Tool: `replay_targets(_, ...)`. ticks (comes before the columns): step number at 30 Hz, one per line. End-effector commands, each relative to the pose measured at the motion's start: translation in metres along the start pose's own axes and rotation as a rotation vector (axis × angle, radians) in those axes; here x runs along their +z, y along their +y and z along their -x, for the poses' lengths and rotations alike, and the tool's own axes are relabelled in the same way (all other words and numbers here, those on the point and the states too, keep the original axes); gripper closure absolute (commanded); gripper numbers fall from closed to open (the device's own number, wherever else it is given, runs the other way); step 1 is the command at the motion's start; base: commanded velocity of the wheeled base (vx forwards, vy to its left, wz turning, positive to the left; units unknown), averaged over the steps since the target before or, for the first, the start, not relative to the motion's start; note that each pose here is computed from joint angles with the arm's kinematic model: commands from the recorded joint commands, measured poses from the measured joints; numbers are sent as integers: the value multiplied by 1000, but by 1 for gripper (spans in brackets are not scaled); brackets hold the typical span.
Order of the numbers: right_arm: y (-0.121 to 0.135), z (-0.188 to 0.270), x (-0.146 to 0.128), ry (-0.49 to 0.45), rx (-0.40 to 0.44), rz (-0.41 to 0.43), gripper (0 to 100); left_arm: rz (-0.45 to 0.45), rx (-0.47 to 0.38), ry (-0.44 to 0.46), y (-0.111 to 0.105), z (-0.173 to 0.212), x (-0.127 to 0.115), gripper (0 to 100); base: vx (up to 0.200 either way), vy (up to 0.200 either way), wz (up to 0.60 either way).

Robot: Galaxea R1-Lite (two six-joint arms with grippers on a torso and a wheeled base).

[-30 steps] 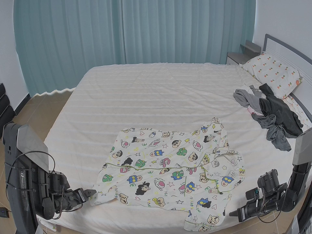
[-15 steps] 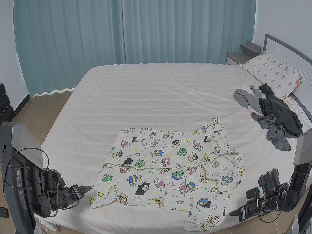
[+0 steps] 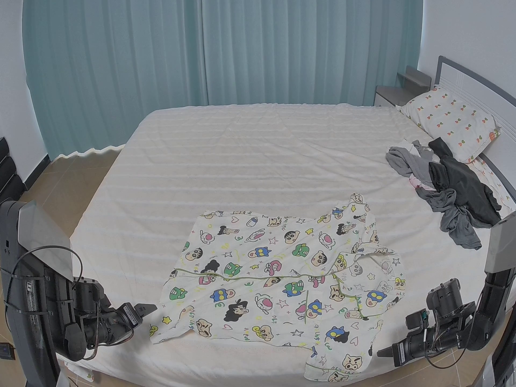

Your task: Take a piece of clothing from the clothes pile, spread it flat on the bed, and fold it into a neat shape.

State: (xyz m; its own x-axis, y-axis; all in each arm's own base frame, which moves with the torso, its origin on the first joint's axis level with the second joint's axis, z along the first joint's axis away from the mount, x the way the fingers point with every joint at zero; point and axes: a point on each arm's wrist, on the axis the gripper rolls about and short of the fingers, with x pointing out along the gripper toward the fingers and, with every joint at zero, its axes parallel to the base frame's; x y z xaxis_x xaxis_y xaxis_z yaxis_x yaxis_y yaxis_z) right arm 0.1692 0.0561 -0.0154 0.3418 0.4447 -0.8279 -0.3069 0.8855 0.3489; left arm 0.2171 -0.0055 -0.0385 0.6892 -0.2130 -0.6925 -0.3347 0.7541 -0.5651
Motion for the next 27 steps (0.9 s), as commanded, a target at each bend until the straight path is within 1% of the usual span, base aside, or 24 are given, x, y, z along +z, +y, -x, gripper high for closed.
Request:
replay_targets(1,-1,-2,-6,30,2,-9,100,-1,-1,-1,0,3,-1,0,-200,0,0)
replay_targets(8,-4,-11,-2,4,2,-18,100,-1,0,0,0,3,-1,0,-200,0,0)
replay_targets(10,-5,-15,2,-40,5,-43,100,-2,0,0,0,3,-1,0,-200,0,0)
replay_targets(11,-6,-18,4,-62,4,-48,0,-2,0,0,0,3,-1,0,0,0,0)
replay_targets(15,-11,-28,7,-110,-4,-61,0,-1,0,0,0,3,-1,0,0,0,0)
replay_targets(17,-13,-36,5,-102,-8,-61,0,-2,0,0,0,3,-1,0,0,0,0)
replay_targets(19,-15,-44,5,-111,-9,-54,0,-2,1,-1,0,3,-1,0,0,0,0)
replay_targets(21,-18,-57,5,-150,-12,-36,0,-3,11,-9,0,3,-1,0,0,0,0)
replay_targets(24,-16,-66,8,-158,-20,-21,0,-13,20,-13,0,2,-2,0,0,0,0)
replay_targets(27,-7,-74,21,-209,7,13,0,-19,22,-14,-1,2,-3,0,0,0,0)
